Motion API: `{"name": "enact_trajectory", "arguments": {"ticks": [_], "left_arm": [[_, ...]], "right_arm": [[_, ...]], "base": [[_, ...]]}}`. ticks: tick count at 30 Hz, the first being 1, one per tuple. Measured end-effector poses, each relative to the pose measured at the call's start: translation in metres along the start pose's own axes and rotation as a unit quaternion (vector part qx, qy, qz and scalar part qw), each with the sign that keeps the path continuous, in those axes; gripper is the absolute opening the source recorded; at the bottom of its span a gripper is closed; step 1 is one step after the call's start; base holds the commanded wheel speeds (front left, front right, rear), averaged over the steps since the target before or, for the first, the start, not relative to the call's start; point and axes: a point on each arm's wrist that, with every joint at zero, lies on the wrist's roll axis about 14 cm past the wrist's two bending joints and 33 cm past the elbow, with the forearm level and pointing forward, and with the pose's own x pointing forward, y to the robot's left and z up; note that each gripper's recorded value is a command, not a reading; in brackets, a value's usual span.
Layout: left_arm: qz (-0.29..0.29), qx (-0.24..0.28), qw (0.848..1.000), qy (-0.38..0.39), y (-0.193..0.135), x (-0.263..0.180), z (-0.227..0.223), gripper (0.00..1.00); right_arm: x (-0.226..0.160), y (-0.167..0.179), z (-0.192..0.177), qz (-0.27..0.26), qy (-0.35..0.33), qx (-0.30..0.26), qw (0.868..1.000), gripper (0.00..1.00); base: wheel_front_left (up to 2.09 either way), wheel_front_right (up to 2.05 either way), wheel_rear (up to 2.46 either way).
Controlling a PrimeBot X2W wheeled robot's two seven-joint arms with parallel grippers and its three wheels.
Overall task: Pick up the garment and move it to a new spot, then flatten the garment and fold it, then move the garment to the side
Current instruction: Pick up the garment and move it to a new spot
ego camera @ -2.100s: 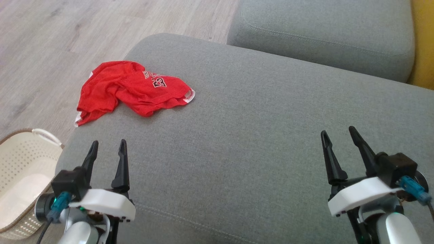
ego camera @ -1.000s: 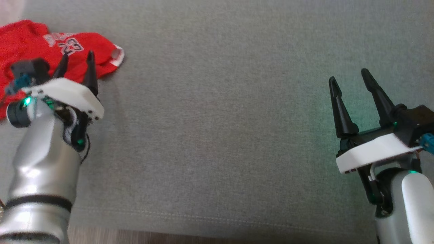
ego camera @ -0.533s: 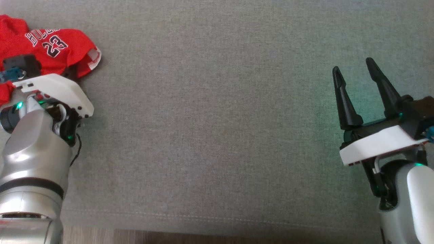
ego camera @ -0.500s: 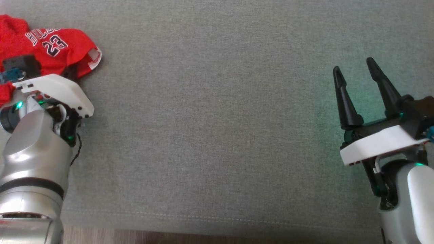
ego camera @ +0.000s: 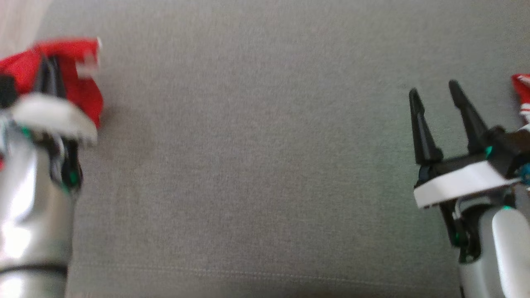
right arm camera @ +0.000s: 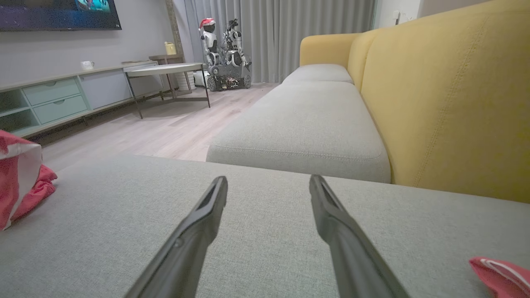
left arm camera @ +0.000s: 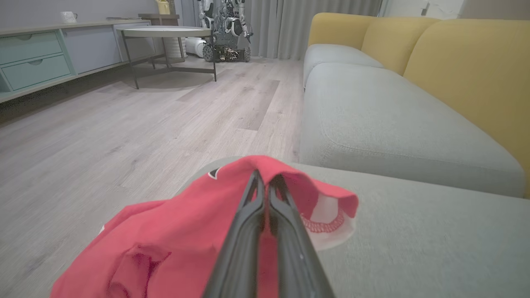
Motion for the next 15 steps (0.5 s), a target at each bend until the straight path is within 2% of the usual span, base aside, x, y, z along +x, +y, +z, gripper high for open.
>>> {"name": "enact_trajectory", "arguments": {"ticks": [6, 15], "left_arm": [[-0.004, -0.007, 1.0, -0.026, -0.01, -0.069, -0.005, 0.0], [-0.022, -0.029, 0.998, -0.051, -0.032, -0.137, 0.01, 0.0]], "right_arm": [[-0.035, 0.003, 0.0, -0.017, 0.006, 0.014, 1.0, 1.0], [-0.067, 0.001, 0.013, -0.036, -0.01, 0.012, 0.999, 1.0]], "base": [[0.0, 0.0, 0.0], [0.0, 0.0, 0.0]]}}
